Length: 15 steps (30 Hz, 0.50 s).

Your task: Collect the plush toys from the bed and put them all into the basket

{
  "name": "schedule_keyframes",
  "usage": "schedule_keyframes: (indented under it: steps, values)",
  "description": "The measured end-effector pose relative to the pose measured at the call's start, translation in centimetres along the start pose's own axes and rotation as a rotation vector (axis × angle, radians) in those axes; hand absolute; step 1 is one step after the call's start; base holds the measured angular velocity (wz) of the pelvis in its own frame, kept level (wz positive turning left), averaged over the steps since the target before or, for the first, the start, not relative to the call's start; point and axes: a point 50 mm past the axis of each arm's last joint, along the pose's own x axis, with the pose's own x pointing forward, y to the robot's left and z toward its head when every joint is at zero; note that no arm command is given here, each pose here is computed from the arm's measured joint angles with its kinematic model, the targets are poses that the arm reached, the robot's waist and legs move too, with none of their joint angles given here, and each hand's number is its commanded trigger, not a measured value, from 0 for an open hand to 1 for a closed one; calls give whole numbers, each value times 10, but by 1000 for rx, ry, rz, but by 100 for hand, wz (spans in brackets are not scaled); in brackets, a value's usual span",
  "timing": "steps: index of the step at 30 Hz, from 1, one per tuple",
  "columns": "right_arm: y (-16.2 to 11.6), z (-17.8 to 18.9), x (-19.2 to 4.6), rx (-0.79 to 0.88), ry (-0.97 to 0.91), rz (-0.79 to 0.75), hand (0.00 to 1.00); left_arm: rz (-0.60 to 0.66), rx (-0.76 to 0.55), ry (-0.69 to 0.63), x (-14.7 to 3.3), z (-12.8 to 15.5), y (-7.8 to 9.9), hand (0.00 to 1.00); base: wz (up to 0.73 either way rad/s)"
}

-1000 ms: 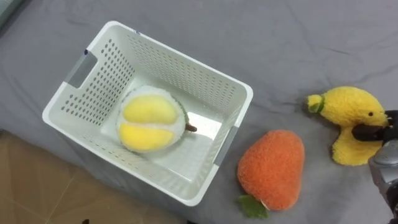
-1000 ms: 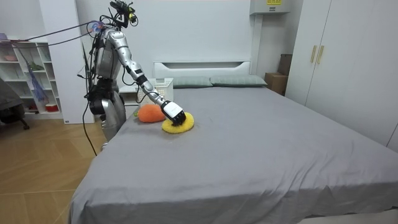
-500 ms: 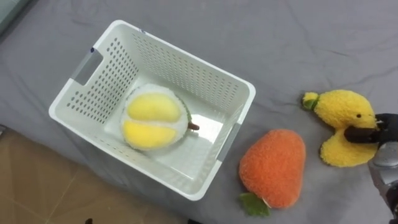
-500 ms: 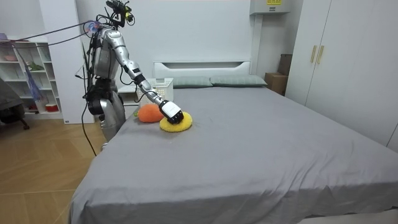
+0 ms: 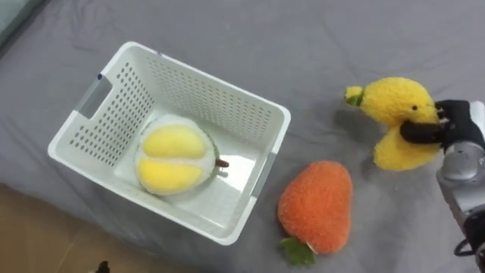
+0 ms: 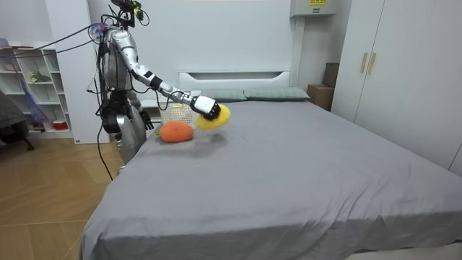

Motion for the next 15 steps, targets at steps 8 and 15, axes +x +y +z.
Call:
schedule_keyframes:
  steps: [8, 15]
  values:
    - [13, 19, -18, 59, -122, 45, 100, 22, -30, 43, -7, -23, 7, 0, 0]
    - [32, 34, -46, 70, -251, 125, 100, 38, -55, 102, -15, -47, 10, 0, 1]
